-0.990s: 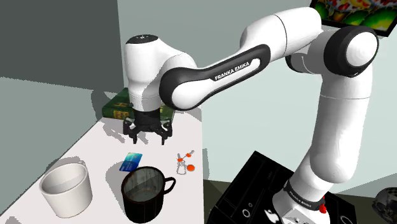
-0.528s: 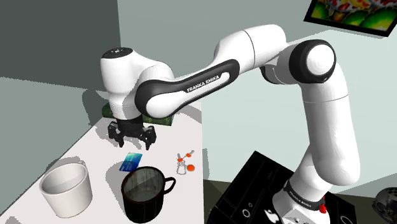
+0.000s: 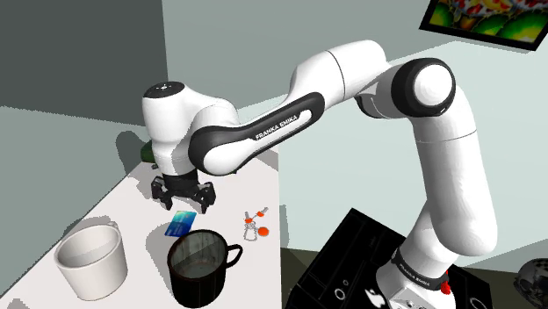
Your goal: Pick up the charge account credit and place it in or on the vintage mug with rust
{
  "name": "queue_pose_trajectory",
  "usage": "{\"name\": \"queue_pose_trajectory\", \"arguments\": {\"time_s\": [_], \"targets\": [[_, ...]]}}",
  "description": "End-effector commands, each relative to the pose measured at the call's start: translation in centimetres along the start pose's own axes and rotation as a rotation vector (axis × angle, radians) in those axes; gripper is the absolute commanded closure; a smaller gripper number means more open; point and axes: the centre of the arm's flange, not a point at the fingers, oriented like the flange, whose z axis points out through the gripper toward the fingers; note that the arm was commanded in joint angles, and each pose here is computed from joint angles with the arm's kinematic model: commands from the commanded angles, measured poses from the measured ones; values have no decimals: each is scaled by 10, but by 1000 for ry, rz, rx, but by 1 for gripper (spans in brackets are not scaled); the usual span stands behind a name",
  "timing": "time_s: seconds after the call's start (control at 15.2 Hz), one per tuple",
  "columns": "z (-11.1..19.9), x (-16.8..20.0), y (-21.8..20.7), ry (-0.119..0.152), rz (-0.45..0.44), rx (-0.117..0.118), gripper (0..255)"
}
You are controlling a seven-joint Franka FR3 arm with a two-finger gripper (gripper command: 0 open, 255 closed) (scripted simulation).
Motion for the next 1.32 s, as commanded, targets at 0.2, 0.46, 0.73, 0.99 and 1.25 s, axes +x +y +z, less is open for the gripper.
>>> {"name": "queue_pose_trajectory", "arguments": {"time_s": [0.2, 0.46, 0.73, 0.99, 1.25], "targets": [[0, 0, 0, 0, 0, 0, 0], [1, 0, 0, 0, 0, 0, 255], [1, 0, 0, 0, 0, 0, 255], [-10, 1, 0, 0, 0, 0, 255], [-31, 4, 1, 0, 0, 0, 255]]}}
